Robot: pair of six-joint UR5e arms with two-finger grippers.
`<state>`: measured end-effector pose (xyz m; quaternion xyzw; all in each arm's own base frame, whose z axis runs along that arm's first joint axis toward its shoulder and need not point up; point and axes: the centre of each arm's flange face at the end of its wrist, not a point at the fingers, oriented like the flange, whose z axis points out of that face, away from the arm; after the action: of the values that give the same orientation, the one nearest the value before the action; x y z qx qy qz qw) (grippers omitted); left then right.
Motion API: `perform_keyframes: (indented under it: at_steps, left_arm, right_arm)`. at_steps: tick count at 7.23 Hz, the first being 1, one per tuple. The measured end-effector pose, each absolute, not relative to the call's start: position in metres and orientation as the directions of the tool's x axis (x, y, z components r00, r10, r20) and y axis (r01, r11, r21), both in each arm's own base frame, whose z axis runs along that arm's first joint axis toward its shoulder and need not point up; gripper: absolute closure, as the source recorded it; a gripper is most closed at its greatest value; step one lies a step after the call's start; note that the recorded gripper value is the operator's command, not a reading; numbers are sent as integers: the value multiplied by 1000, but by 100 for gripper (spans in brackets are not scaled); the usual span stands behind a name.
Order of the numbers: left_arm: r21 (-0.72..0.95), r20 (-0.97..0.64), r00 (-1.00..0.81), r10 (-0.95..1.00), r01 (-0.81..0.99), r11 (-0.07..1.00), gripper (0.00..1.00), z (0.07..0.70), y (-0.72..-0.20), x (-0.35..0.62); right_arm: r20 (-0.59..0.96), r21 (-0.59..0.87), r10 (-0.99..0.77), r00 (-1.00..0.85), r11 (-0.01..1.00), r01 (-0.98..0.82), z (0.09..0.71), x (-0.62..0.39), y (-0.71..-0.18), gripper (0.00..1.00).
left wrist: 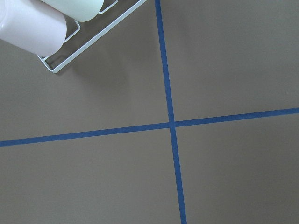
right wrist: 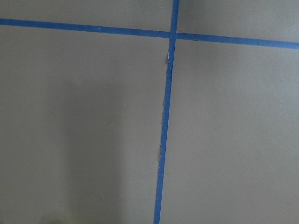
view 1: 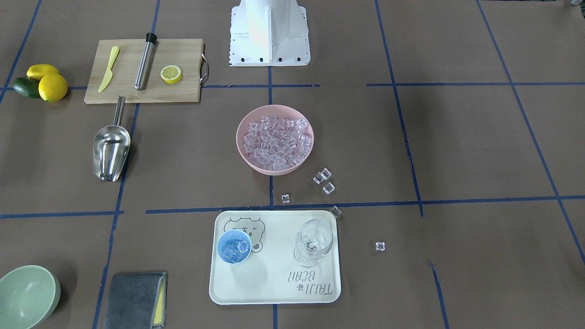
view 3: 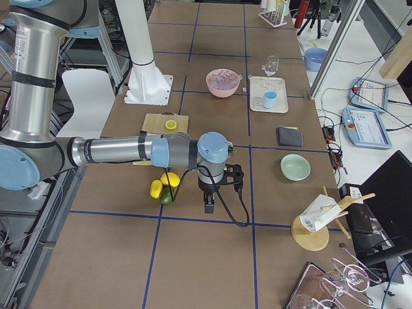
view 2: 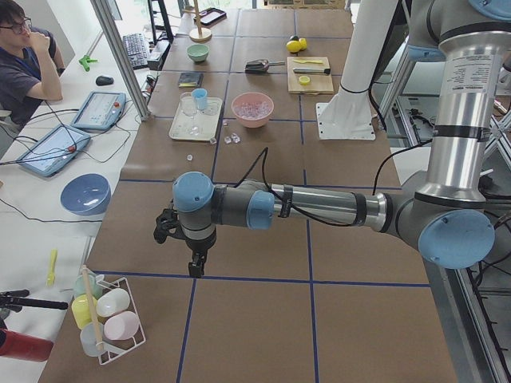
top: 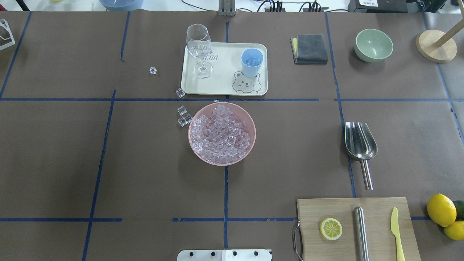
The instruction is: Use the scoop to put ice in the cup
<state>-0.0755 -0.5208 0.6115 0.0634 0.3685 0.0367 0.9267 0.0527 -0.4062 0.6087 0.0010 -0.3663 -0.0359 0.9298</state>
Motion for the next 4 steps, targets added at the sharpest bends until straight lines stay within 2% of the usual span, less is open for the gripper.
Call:
perform_keyframes:
  at_steps: [4]
  left_arm:
    - [152,-678,725,120,-21,988,0,610,-522,-75]
  right_arm:
    - [682,30,-68,728,997,65,607,53,-406,0]
